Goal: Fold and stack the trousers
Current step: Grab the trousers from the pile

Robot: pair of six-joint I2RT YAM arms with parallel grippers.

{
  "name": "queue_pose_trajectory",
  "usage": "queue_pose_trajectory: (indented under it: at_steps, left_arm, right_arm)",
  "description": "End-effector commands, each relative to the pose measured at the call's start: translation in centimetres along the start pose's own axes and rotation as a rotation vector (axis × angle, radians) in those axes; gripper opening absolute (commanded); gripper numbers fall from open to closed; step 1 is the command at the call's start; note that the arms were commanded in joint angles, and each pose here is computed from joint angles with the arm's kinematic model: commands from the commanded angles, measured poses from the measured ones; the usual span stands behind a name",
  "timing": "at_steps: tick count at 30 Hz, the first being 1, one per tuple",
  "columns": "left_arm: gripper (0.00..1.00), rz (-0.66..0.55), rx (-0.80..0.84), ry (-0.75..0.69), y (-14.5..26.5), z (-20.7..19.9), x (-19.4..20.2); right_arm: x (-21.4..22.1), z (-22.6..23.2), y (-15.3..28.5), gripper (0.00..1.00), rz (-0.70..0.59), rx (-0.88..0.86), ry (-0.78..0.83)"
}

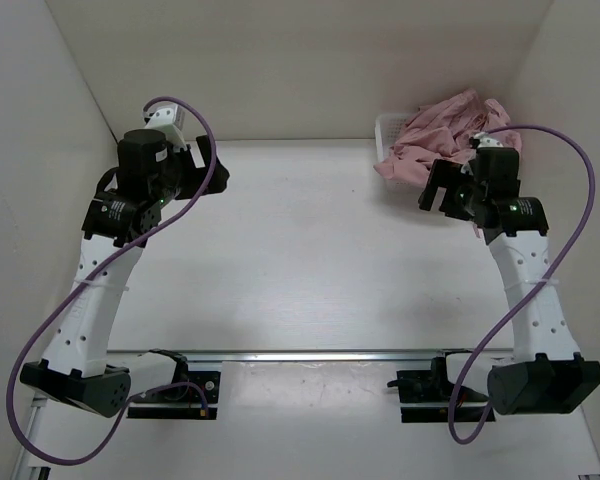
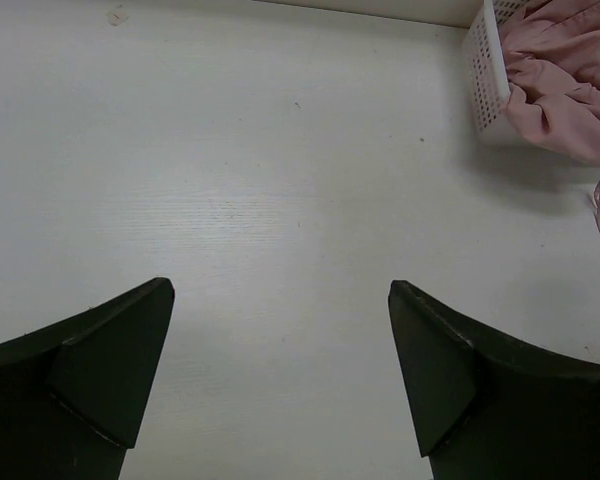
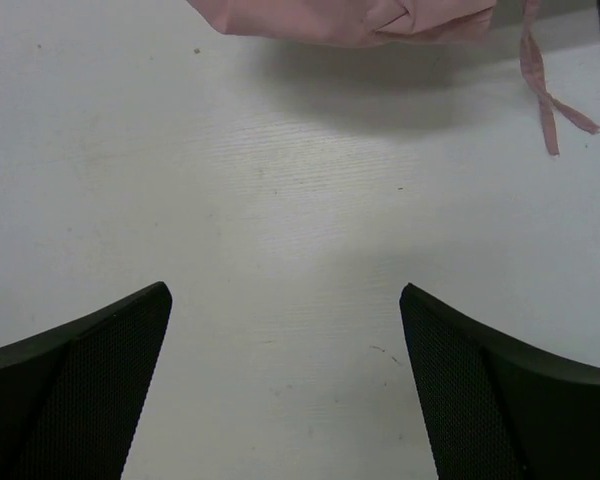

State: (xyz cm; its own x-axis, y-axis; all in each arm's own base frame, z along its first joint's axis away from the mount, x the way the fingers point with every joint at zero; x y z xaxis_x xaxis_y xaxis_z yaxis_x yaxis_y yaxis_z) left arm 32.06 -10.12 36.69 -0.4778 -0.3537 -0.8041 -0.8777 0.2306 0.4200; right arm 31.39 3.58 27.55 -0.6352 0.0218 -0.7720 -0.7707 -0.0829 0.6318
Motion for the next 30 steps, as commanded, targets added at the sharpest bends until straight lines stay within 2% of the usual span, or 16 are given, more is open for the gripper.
queue_pose_trajectory:
  at_steps: [1, 8, 11, 14, 20, 25, 26, 28, 29, 30]
  left_arm:
    - [1.0, -0.033, 0.036, -0.003, 1.6, -0.7, -1.0]
    - [1.0, -0.037, 0.026, -0.003, 1.9, -0.3, -0.7]
    - [1.0, -0.044, -0.008, 0.018, 1.9, 0.2, -0.8]
    - [1.0, -0.043, -0.024, 0.018, 1.9, 0.5, -0.7]
    - [1.0, -0.025, -0.074, 0.016, 1.4, 1.5, -0.1]
    - [1.0, -0.004, -0.118, 0.033, 1.8, 2.7, 1.3]
    - [1.0, 0.009, -0.125, 0.032, 1.5, 2.9, 1.8]
    - [1.0, 0.032, -0.128, 0.044, 1.0, 3.0, 2.4]
    - [1.0, 0.04, -0.132, 0.043, 0.7, 3.0, 2.5]
    - [1.0, 0.045, -0.122, 0.054, 0.7, 2.8, 2.6]
  right_arm:
    - [-2.4, -0.8, 3.4, 1.0, -0.167, 0.051, 0.0]
    - [-1.5, -4.9, 5.2, 1.0, -0.207, 0.296, -0.043]
    - [-0.9, -5.3, 5.4, 1.0, -0.211, 0.319, -0.025]
    - [-0.6, -6.4, 5.8, 1.0, -0.222, 0.392, -0.078]
    - [-2.6, -6.5, 4.7, 1.0, -0.214, 0.41, -0.118]
    - [-5.7, -7.7, 1.9, 1.0, -0.203, 0.448, -0.138]
    - [-5.9, -8.5, -0.8, 1.0, -0.139, 0.443, -0.126]
    - [-8.7, -9.0, -1.8, 1.0, -0.129, 0.396, -0.151]
    - [-8.3, -8.9, -5.7, 1.0, -0.044, 0.334, -0.155]
    - [-8.9, -9.2, -7.0, 1.0, -0.025, 0.314, -0.165]
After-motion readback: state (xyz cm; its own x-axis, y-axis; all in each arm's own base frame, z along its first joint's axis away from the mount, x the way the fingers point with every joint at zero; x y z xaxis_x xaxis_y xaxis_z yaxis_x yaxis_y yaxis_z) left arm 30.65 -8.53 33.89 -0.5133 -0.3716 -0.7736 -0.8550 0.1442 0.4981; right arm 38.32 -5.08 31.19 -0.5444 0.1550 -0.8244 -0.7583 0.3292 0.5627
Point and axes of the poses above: each gripper's point midway between its finger pads, its own y axis back along the fingers, its own z axis along the line the jaws close on, x = y × z, the point moved 1 cm from there along y, back along the fingers, and after that the axes turned 10 degrees about y, right-handed, at the moved point
